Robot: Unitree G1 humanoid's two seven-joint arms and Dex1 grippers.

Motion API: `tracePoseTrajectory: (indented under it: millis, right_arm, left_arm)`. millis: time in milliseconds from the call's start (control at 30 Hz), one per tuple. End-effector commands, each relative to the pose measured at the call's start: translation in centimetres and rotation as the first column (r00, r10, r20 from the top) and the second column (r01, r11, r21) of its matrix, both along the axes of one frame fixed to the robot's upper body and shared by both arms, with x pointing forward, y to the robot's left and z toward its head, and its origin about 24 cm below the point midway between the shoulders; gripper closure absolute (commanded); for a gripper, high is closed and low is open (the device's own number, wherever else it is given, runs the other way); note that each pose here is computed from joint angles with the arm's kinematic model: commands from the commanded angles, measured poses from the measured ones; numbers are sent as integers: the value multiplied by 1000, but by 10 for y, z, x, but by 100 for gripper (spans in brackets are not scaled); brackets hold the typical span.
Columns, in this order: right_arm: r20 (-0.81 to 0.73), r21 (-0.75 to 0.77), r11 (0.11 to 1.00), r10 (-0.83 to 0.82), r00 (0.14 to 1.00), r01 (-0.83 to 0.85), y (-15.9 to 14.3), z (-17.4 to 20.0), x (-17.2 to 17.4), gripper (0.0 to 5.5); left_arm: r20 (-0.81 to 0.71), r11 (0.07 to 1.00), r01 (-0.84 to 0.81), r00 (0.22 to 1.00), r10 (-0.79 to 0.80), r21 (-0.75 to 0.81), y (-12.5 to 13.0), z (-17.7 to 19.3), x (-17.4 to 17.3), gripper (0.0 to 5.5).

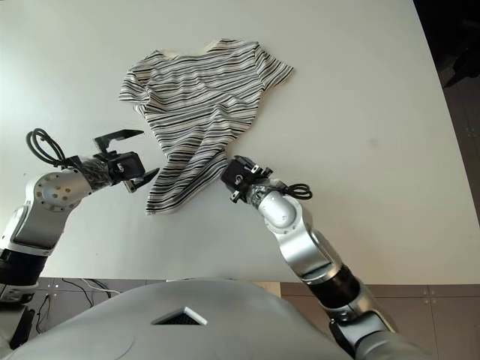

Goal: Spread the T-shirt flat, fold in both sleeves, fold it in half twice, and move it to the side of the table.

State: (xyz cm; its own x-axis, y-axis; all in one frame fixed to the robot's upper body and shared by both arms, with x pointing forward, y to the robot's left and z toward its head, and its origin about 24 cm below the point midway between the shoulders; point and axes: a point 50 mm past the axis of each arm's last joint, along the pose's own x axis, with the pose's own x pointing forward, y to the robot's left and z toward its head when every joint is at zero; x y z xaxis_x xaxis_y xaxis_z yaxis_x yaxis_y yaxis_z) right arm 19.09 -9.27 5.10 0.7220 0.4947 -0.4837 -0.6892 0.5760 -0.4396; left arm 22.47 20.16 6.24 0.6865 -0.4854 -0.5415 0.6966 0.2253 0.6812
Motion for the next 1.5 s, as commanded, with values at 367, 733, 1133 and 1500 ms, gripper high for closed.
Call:
tracePoseTrajectory:
  millis: [367, 733, 1133, 1500]
  right_arm:
    - [-35, -14, 1000, 28, 999, -28, 1, -11, -5, 311]
    - [-36, 84, 985, -148, 988, 151, 24, -29, 20, 311]
    - [-13, 358, 863, -376, 926, 356, 31, -20, 19, 378]
    - [116, 246, 954, -207, 971, 174, 3, 2, -6, 378]
  left_arm:
    - [-110, 990, 121, 986, -129, -71, -27, -2, -15, 96]
    - [-197, 991, 117, 975, -103, 60, -25, -33, -30, 96]
    - [-281, 990, 102, 957, -71, 97, -8, -43, -46, 96]
    - [-297, 987, 97, 953, -55, 126, 5, -45, -46, 96]
